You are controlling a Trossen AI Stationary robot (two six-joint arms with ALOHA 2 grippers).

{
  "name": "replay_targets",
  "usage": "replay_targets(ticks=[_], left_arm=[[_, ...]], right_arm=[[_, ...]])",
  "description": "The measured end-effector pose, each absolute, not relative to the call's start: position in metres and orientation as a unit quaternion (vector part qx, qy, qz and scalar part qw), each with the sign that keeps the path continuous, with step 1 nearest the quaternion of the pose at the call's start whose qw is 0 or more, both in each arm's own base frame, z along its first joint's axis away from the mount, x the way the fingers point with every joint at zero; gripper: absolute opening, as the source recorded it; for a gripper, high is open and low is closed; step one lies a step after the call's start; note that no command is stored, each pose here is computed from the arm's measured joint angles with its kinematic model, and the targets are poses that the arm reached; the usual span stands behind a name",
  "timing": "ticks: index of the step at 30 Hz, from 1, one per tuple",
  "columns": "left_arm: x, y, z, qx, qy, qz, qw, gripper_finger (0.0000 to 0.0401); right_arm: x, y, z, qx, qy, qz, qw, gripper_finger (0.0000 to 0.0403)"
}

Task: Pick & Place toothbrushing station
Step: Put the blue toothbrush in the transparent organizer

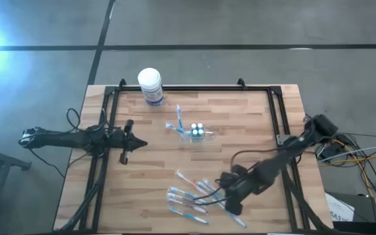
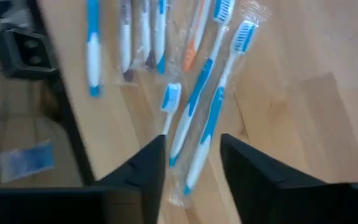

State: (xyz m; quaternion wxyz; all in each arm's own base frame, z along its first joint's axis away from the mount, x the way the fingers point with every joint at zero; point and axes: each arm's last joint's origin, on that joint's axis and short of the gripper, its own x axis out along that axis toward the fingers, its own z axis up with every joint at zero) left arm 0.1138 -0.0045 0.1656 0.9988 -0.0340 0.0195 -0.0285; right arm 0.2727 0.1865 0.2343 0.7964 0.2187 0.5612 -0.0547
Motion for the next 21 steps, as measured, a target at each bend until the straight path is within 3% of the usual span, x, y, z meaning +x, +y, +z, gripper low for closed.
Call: replay_targets(ticks=[5, 9, 21], left_arm=[[0.114, -0.005, 0.166, -0.067, 0.02, -0.029, 0.997, 0.001], [0.114, -0.005, 0.166, -0.086, 0.02, -0.03, 0.996, 0.001], [0.114, -0.005, 0.166, -0.093, 0.019, -0.032, 0.995, 0.001]], right_arm=[[0.294, 0.2, 0.21, 0.214, 0.59, -0.099, 0.772, 0.0214], [0.302, 0.205, 0.194, 0.211, 0.606, -0.127, 0.756, 0.024], [0.295, 0.2, 0.169, 0.207, 0.623, -0.15, 0.74, 0.0231]])
